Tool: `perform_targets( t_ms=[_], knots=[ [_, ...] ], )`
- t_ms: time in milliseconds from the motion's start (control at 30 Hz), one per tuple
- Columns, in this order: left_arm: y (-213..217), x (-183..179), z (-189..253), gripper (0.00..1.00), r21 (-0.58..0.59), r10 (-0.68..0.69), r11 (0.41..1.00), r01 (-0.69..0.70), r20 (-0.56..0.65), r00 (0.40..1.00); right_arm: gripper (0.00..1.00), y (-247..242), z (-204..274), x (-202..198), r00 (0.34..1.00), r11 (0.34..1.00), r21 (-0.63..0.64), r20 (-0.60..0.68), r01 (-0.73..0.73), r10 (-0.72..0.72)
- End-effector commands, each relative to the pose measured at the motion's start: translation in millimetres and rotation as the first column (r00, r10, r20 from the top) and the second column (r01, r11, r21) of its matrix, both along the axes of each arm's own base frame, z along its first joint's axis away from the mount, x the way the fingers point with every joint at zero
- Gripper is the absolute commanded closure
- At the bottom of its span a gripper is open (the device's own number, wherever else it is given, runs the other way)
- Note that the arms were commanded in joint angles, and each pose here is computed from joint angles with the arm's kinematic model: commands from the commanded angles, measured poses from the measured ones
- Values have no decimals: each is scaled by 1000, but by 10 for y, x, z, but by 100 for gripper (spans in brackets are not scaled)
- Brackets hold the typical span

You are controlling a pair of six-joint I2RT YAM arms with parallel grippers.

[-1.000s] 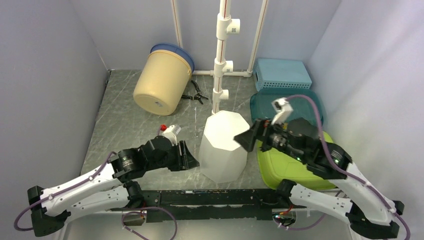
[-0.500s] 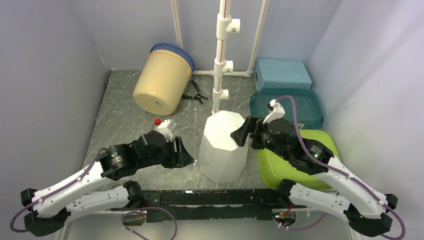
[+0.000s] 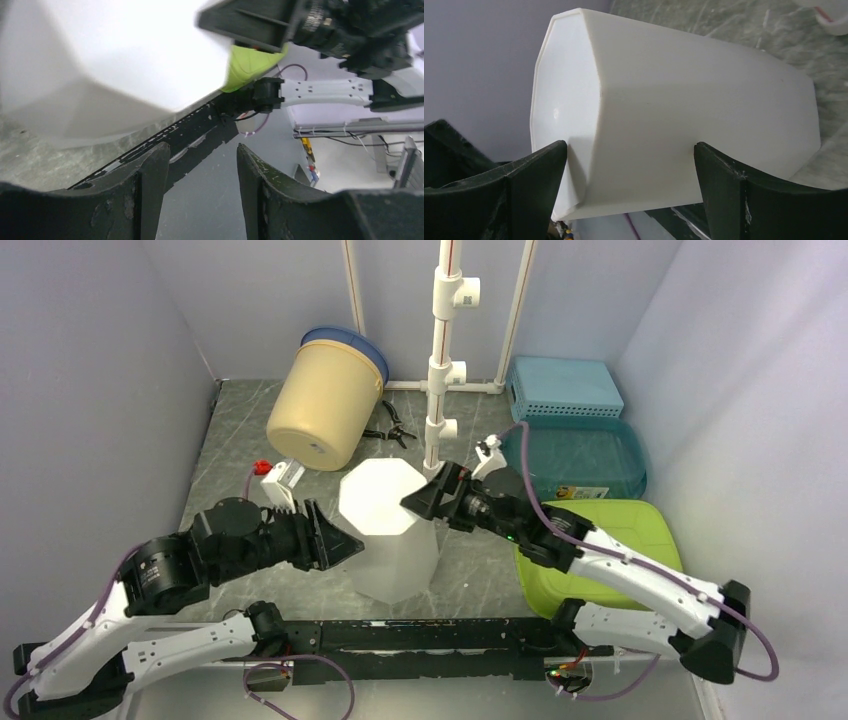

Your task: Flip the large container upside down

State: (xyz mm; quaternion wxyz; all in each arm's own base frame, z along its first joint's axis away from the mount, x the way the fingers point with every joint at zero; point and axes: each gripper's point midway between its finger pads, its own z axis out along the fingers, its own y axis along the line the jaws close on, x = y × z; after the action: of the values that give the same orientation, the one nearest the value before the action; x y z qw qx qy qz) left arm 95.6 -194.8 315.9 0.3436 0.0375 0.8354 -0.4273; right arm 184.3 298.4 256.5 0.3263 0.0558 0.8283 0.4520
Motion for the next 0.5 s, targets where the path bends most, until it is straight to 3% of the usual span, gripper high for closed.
perform_targets(
  t_ms=[0, 233, 333, 467],
  knots=[
    [-209, -113, 369, 43, -68, -144, 986, 150, 88, 986, 3, 256, -339, 40, 996, 998, -51, -73, 42, -46],
    [-506, -302, 724, 41, -145, -319, 930, 339, 144, 937, 2, 957, -266, -19, 973, 975, -32, -85, -220, 216],
    [-531, -273, 707, 40, -145, -311, 932, 331, 143, 939, 1, 752, -109, 17, 986, 984, -63, -10, -169, 168],
    [-613, -232, 625, 40, -140, -314, 933, 331, 132, 940, 0, 83, 64, 238, 996, 994, -97, 78, 42, -34]
  ],
)
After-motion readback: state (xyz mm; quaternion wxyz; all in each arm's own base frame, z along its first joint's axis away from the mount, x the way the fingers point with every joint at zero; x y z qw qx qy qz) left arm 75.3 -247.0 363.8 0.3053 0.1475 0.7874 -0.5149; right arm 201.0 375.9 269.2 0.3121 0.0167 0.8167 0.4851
